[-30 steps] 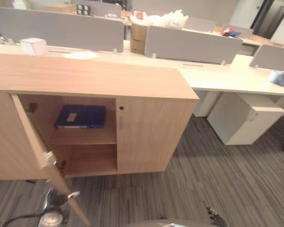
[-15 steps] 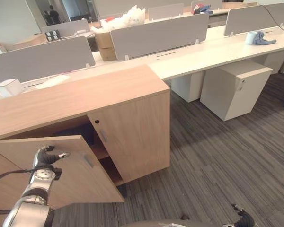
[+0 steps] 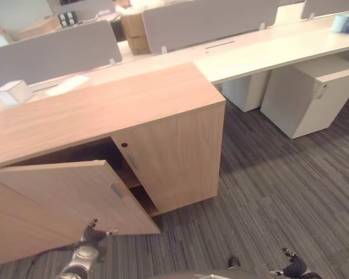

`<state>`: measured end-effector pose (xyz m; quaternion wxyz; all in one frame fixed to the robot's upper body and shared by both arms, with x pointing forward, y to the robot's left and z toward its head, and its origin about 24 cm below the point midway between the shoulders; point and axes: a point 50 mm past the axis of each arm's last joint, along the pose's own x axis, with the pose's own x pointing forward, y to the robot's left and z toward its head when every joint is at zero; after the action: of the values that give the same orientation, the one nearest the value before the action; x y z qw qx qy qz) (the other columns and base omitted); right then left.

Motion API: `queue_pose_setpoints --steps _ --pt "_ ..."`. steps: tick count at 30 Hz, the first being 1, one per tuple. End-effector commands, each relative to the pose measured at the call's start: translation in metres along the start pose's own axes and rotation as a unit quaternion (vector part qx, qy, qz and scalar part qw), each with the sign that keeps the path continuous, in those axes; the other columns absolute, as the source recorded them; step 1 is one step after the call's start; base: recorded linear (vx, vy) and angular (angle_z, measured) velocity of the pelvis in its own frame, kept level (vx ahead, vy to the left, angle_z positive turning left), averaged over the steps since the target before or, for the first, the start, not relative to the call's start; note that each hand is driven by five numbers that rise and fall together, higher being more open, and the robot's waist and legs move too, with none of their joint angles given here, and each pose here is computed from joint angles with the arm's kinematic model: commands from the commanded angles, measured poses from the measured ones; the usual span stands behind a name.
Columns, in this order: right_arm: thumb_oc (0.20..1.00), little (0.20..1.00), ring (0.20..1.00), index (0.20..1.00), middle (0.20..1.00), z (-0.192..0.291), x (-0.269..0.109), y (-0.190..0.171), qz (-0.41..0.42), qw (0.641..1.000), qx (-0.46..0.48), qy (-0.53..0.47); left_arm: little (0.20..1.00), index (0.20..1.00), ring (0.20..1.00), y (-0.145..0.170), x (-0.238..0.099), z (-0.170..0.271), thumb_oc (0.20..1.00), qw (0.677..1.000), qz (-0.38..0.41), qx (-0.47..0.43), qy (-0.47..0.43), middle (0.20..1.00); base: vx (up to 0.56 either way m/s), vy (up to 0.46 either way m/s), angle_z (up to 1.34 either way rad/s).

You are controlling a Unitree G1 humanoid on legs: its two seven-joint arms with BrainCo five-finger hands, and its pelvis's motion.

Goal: Put the empty folder in the office cabinet

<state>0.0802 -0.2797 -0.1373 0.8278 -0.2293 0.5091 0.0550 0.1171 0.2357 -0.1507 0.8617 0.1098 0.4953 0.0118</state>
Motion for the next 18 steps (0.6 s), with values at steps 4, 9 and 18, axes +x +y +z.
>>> queue_pose_setpoints --steps 4,9,18 --pt "1.000 1.000 1.000 1.000 1.000 0.006 0.007 0.018 0.015 1.000 -0.006 0.011 1.000 1.000 1.000 0.006 -0.015 -0.053 1.000 0.993 -0.013 0.044 0.109 1.000 -0.04 -0.078 0.05" --pt "1.000 1.000 1.000 1.000 1.000 0.010 0.012 0.033 0.038 0.999 0.004 0.027 1.000 1.000 1.000 -0.014 -0.031 -0.091 1.000 0.983 -0.041 0.020 0.179 1.000 0.00 -0.084 0.14" --pt "1.000 1.000 1.000 1.000 1.000 0.011 0.014 0.062 0.083 0.995 -0.018 0.056 1.000 1.000 1.000 -0.028 -0.030 -0.090 1.000 0.982 -0.060 -0.004 0.177 1.000 0.03 0.030 0.09"
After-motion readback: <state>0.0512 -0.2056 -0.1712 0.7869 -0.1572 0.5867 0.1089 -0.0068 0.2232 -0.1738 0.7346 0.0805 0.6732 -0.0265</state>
